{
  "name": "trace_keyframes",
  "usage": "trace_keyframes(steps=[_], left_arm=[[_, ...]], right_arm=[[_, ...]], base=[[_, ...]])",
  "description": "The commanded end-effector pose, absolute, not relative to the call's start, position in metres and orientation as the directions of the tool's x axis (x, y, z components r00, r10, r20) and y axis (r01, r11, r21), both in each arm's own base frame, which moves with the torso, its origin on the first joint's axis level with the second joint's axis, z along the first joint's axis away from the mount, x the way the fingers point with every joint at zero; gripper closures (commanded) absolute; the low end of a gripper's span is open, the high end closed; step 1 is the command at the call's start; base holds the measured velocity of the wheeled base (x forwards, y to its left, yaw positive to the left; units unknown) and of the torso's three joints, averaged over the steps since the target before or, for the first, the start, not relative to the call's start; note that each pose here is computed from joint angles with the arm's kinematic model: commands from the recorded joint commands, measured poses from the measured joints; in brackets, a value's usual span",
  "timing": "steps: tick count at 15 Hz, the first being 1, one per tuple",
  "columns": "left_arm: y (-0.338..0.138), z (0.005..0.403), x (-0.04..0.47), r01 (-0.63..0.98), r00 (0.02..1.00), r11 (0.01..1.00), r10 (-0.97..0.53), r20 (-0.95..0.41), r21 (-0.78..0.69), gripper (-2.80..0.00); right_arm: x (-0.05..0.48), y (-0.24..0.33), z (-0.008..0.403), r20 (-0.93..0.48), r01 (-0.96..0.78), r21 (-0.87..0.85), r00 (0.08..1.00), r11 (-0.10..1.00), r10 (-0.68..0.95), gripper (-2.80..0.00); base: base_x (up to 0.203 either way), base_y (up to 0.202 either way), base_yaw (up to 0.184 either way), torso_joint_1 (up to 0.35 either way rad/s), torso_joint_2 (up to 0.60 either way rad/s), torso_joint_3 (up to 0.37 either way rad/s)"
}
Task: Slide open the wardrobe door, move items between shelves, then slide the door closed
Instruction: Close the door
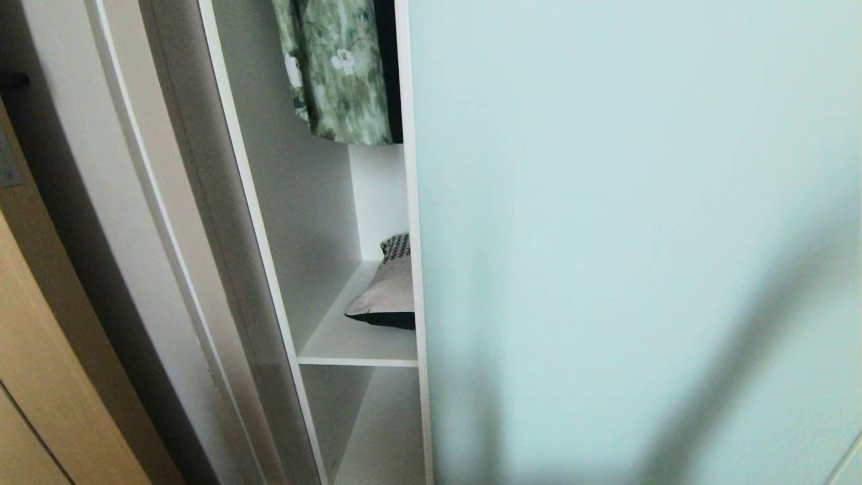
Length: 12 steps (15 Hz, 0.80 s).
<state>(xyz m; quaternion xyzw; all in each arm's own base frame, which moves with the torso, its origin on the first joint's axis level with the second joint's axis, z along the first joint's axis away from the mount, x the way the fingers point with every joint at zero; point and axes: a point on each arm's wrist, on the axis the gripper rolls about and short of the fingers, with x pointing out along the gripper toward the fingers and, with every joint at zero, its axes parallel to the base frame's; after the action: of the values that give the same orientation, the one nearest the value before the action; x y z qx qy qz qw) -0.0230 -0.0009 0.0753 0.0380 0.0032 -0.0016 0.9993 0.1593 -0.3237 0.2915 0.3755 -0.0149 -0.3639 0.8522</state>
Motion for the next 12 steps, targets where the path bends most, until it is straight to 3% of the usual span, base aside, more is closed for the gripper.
trace_keyframes(steps=[1, 5, 12], left_arm=[[-0.001, 0.075, -0.023, 0.004, 1.000, 0.997, -0.003, -0.009, 0.076, 0.00], [-0.001, 0.075, -0.023, 0.003, 1.000, 0.997, -0.002, -0.009, 0.076, 0.00], [-0.001, 0.075, -0.023, 0.003, 1.000, 0.997, -0.002, -0.009, 0.076, 0.00]], right_arm=[[0.176, -0.345, 0.270, -0.280, 0.502, 0.741, 0.835, 0.446, -0.474, 0.00], [0.191, -0.359, 0.269, -0.264, 0.345, 0.859, 0.931, 0.378, -0.250, 0.00], [0.216, -0.385, 0.238, -0.282, 0.319, 0.904, 0.945, 0.283, -0.163, 0.00]], base=[[0.000, 0.000, 0.000, 0.000, 0.00, 0.000], [0.000, 0.000, 0.000, 0.000, 0.00, 0.000], [0.000, 0.000, 0.000, 0.000, 0.00, 0.000]])
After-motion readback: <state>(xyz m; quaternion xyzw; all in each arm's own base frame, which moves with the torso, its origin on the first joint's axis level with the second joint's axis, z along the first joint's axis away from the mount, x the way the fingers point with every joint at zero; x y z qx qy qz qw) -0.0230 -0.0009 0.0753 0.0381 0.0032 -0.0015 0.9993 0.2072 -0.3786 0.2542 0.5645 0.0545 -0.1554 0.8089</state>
